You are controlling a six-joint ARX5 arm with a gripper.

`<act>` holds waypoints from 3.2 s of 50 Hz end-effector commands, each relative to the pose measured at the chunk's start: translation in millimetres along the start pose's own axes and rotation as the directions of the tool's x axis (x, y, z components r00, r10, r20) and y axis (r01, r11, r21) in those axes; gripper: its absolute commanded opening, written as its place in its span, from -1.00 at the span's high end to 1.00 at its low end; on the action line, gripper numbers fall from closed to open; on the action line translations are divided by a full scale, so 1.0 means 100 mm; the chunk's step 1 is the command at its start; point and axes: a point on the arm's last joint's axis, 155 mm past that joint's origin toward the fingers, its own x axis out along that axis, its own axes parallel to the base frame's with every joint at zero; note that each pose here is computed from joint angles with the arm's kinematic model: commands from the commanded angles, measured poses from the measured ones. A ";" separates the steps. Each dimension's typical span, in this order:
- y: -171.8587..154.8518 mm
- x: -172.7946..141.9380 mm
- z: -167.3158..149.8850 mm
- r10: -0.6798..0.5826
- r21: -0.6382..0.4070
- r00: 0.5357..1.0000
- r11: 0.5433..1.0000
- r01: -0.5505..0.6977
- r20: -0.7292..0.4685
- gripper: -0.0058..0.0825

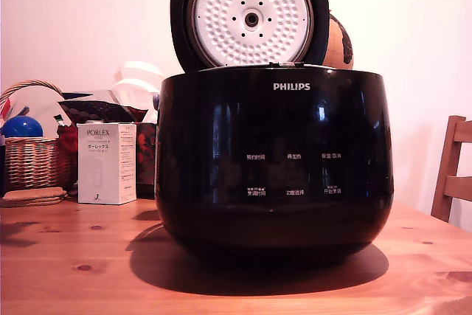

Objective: Close the rice cooker by pressing the lid down with medium force

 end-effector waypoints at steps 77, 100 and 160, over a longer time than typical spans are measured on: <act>-0.69 0.52 1.11 -0.628 0.034 0.682 0.745 0.667 0.376 0.92; -0.85 1.06 1.15 -0.677 0.016 0.631 0.686 0.727 0.380 0.92; -2.17 1.04 0.14 -0.885 -0.091 0.466 0.465 0.881 -0.016 0.92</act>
